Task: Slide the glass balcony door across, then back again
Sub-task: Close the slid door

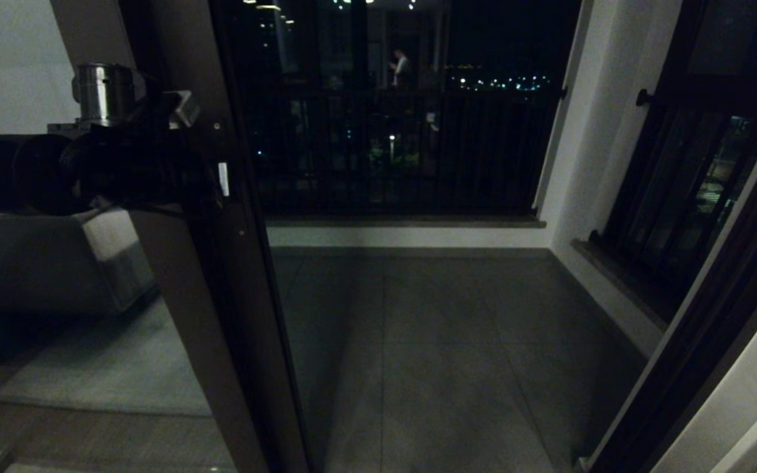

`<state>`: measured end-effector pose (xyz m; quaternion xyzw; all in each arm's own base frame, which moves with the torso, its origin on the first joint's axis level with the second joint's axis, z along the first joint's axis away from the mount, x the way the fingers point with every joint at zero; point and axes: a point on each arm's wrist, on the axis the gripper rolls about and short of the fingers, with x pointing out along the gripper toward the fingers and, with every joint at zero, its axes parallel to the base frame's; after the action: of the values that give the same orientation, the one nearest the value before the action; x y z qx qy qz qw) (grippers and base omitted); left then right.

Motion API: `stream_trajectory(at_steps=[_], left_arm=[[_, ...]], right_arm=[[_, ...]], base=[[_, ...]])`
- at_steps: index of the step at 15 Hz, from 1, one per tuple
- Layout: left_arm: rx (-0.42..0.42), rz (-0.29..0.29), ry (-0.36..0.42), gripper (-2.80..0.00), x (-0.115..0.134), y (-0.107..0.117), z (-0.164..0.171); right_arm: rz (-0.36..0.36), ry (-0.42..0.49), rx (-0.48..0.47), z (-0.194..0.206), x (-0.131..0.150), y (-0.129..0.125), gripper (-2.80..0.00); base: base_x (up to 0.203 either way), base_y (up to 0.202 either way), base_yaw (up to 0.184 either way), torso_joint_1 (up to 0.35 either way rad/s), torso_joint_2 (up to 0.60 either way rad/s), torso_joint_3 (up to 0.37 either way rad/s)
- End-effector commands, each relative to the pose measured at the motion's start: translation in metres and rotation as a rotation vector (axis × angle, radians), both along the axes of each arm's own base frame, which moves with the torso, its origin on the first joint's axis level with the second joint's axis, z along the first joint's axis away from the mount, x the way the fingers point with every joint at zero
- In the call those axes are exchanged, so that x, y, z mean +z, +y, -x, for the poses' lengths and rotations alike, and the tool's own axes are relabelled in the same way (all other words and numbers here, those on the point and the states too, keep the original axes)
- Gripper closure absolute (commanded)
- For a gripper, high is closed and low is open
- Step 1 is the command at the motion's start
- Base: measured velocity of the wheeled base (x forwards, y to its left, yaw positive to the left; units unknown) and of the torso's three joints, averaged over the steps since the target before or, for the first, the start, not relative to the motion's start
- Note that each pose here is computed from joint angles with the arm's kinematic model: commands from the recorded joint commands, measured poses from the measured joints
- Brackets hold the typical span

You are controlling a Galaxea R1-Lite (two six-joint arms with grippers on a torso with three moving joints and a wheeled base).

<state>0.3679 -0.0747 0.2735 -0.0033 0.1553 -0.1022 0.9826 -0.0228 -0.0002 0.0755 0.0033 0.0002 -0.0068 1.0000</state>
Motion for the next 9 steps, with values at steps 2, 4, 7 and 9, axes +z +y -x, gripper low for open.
stream_trajectory(at_steps=[2, 4, 7, 9], left_arm=[[-0.019, 0.002, -0.001, 0.0, 0.001, -0.006, 0.002], [-0.026, 0.002, -0.001, 0.0, 0.001, -0.008, 0.003], [-0.037, 0.002, 0.001, 0.0, 0.0, -0.012, 0.004], [-0.049, 0.002, -0.002, 0.0, 0.002, -0.017, 0.006]], right_arm=[[0.0, 0.0, 0.0, 0.0, 0.0, 0.0, 0.0], [0.0, 0.0, 0.0, 0.0, 0.0, 0.0, 0.0], [0.0, -0.002, 0.0, 0.0, 0.0, 0.0, 0.0], [0.0, -0.001, 0.0, 0.0, 0.0, 0.0, 0.0]], base=[[0.0, 0.0, 0.0, 0.0, 0.0, 0.0], [0.0, 0.0, 0.0, 0.0, 0.0, 0.0], [0.0, 0.0, 0.0, 0.0, 0.0, 0.0], [0.0, 0.0, 0.0, 0.0, 0.0, 0.0]])
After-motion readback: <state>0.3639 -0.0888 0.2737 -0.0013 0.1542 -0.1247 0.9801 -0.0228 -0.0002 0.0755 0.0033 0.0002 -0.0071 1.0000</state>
